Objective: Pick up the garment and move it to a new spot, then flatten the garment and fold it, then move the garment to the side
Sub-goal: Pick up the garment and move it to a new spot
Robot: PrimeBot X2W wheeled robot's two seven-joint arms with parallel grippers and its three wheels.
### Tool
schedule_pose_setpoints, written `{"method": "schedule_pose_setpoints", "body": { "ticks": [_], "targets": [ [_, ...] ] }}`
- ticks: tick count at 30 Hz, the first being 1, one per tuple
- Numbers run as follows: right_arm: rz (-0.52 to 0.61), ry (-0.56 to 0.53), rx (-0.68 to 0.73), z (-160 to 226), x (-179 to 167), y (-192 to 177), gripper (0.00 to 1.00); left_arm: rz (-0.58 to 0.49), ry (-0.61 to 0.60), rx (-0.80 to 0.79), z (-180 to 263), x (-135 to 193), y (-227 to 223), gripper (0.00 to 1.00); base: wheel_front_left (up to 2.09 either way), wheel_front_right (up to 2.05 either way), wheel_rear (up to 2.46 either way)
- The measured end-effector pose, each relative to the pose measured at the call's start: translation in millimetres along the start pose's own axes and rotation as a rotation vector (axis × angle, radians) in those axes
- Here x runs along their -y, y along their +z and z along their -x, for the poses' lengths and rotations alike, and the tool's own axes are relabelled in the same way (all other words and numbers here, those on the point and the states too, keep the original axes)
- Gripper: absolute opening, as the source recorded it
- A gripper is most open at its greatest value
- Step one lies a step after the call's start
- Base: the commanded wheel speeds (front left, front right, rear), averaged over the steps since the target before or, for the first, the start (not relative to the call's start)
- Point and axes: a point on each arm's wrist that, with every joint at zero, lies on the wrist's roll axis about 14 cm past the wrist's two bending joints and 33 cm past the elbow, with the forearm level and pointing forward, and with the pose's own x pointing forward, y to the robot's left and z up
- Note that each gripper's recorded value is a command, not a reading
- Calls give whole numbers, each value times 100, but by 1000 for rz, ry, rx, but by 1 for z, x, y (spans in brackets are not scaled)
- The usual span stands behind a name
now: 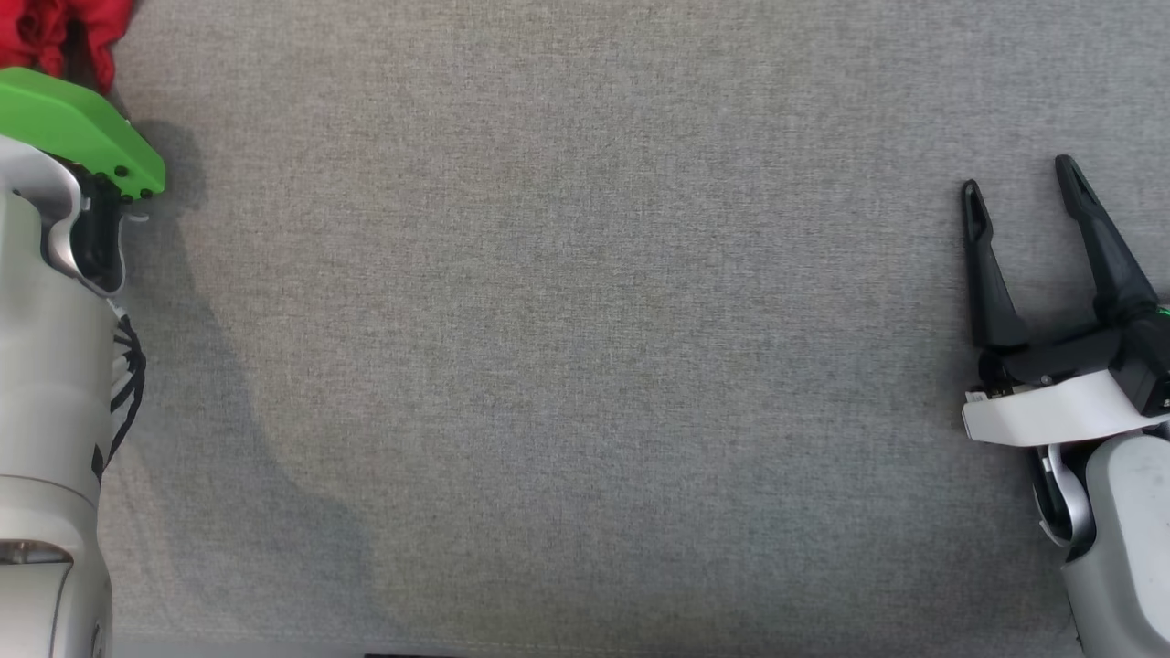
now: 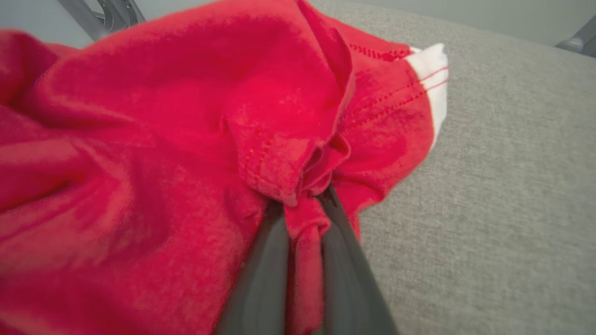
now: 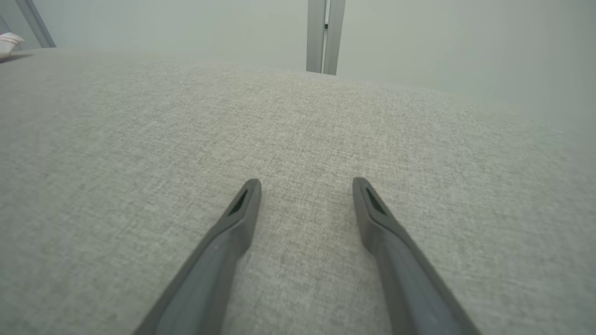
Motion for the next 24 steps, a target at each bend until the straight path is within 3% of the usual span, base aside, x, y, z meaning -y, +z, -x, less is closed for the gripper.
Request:
{"method": "schedule_pose_setpoints", "body": {
  "ticks": [4, 10, 18, 24],
  "targets": [
    [-17, -37, -24, 14, 5, -1, 100, -61, -89, 80, 4, 30, 24, 0, 0, 0, 0],
    [-72, -64, -61, 40, -8, 0, 100, -101, -400, 172, 43, 150, 51, 0, 0, 0, 0],
    [-115, -72, -16, 66, -27, 31, 100, 24, -874, 166, 185, 254, 74, 0, 0, 0, 0],
    [-118, -113, 37, 88, -23, 55, 100, 165, -1198, 188, 310, 287, 111, 0, 0, 0, 0]
  ]
}}
